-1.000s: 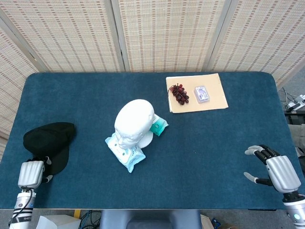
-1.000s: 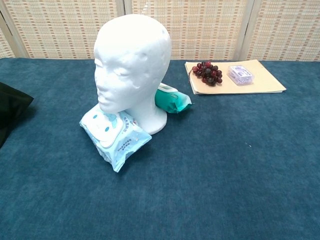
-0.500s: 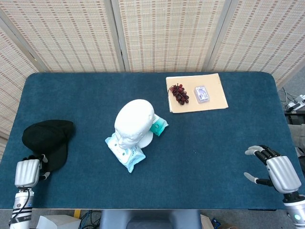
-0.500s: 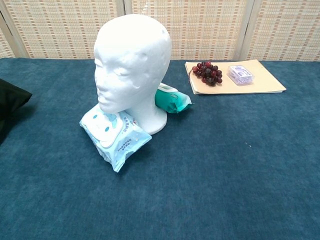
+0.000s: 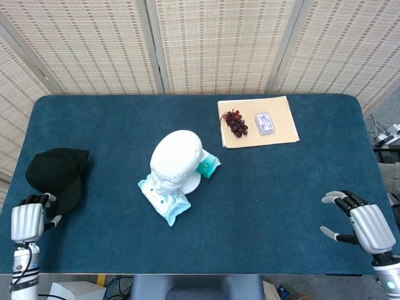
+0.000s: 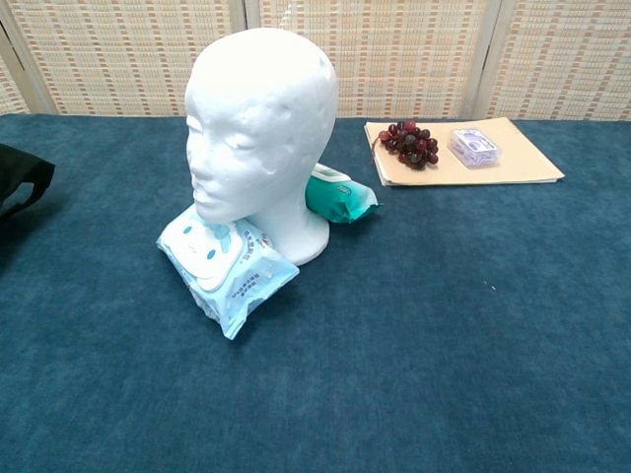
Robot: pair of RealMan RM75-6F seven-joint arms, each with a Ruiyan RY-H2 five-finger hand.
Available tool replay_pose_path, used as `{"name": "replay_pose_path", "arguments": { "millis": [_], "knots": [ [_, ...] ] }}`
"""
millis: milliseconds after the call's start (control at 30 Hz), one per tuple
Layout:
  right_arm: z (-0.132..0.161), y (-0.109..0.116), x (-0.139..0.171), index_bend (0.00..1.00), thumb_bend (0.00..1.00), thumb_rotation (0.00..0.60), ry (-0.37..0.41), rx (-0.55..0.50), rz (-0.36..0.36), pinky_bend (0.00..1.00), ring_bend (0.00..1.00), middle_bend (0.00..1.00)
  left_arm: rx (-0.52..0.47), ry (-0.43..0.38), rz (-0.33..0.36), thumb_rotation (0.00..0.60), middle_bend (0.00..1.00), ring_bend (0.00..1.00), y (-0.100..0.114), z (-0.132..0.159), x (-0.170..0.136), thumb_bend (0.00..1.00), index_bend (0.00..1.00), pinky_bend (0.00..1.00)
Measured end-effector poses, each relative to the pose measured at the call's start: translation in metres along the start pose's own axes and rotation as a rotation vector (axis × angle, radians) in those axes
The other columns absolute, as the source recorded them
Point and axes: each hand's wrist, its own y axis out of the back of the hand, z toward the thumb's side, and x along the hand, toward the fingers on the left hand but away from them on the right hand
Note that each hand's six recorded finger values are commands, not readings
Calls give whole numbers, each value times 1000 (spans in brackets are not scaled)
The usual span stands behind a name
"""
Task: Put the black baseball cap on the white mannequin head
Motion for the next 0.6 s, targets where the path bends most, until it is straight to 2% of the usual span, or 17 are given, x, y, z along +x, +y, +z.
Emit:
{"name": "replay_pose_path", "arguments": {
  "millis": [333,600],
  "knots": [
    [-1,2,0,354,39,600,-1,-6,-4,433,255,325,-26,28,10,600,471,335,5,-4,6,16,467,465],
    [-1,3,1,353,39,600,1,-9,-8,433,255,325,-59,73,13,600,471,336,9,-7,10,217,520,465]
  ]
}}
